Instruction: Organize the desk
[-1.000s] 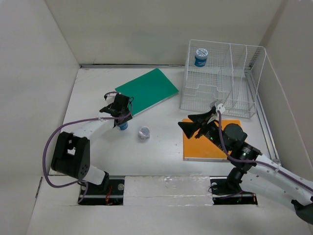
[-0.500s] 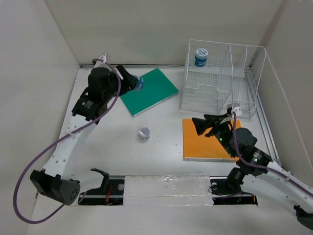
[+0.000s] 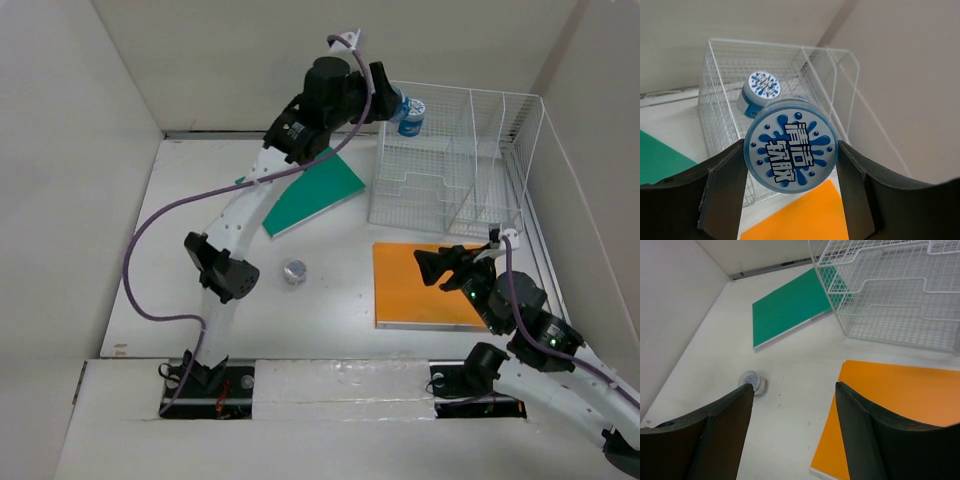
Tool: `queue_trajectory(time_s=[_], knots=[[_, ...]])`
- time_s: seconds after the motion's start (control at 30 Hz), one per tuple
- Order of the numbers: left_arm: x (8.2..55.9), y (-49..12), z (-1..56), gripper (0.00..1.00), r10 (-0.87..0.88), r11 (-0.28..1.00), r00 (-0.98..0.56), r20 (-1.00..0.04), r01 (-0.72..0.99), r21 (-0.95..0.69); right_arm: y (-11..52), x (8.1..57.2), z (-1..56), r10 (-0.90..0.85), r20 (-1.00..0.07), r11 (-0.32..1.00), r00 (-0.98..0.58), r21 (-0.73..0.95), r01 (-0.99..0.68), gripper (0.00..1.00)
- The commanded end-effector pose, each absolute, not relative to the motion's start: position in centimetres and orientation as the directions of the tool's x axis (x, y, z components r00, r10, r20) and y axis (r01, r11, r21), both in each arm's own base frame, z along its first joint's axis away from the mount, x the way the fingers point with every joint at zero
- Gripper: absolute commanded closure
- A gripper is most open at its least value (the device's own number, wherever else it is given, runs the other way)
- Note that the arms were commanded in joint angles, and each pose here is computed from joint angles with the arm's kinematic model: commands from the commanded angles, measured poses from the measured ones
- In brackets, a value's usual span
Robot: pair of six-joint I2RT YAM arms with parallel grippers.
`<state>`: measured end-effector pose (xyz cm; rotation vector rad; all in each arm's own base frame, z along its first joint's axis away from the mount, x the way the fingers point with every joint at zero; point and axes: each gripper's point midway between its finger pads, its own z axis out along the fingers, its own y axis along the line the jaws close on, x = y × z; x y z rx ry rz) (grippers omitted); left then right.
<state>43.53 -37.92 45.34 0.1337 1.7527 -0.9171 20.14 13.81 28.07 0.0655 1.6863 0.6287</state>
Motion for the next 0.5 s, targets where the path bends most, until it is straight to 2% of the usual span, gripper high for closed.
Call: queue_trajectory(time_s=[0.0,0.07,0.37,0.47], knots=[[42.2,-39.4,48.5,0.65,-0.356,0.659,-0.302,-0.884,0.59,-0.466,12.6,19.1,29.5,0.417,-0.88,0.834,-0.228,0.47,-0.29,0.28],[42.7,-41.4,45.9,0.64,-0.329,0.666,-0.322,-0.888,0.588,-0.46,12.3,18.8,29.6,0.416,-0.881,0.835,-0.223,0.468,-0.291,0.28],[44.3,-46.3,42.5,0.63,-0.271,0.673,-0.257,-0.928,0.639,-0.373,13.4,17.9,30.0,0.405,-0.877,0.801,-0.26,0.477,-0.362,0.28],[45.5,-46.1,40.7,0.6,-0.219,0.738,-0.217,-0.951,0.6,-0.307,13.5,17.9,29.8,0.405,-0.876,0.798,-0.261,0.478,-0.366,0.28]])
